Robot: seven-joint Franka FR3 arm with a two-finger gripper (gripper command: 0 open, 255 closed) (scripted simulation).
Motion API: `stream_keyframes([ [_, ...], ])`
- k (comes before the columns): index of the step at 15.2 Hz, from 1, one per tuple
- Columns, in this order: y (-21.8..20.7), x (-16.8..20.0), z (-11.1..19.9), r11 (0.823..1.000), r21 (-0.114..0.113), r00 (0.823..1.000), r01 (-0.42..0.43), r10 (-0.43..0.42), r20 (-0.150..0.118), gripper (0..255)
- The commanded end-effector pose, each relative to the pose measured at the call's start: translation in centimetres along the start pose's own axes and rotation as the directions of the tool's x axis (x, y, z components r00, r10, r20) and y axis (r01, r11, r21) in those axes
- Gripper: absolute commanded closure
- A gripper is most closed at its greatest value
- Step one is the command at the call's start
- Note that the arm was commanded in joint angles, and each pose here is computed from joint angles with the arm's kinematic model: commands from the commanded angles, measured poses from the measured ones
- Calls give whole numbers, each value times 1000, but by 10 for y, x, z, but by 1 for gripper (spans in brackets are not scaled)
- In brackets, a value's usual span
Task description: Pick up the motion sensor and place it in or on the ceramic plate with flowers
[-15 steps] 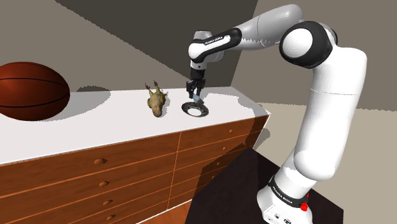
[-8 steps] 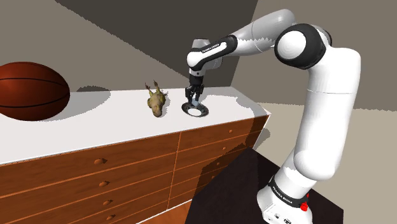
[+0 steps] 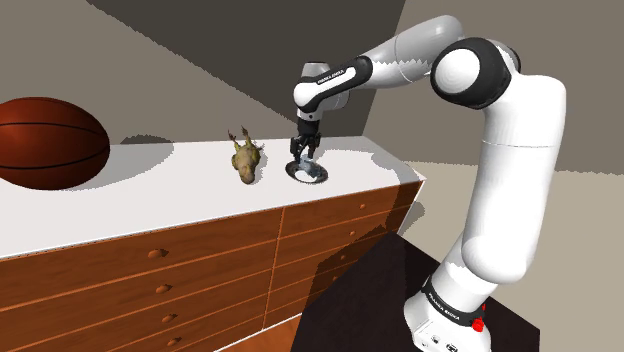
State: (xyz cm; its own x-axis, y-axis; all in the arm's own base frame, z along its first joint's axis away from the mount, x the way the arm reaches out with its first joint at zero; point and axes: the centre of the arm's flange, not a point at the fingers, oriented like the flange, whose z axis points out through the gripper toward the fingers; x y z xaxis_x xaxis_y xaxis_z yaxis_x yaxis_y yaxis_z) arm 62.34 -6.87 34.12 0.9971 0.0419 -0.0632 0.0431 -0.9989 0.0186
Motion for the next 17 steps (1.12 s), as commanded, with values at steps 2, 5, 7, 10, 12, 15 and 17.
stream_keyframes([
  [2, 0, 0, 0, 1000, 0, 1000, 0, 0, 0, 0],
  [5, 0, 0, 0, 1000, 0, 1000, 0, 0, 0, 0],
  [7, 0, 0, -26, 1000, 0, 1000, 0, 0, 0, 0],
  [10, 0, 0, -50, 1000, 0, 1000, 0, 0, 0, 0],
  [12, 0, 0, -50, 1000, 0, 1000, 0, 0, 0, 0],
  [15, 0, 0, -50, 1000, 0, 1000, 0, 0, 0, 0],
  [17, 0, 0, -50, 1000, 0, 1000, 0, 0, 0, 0],
])
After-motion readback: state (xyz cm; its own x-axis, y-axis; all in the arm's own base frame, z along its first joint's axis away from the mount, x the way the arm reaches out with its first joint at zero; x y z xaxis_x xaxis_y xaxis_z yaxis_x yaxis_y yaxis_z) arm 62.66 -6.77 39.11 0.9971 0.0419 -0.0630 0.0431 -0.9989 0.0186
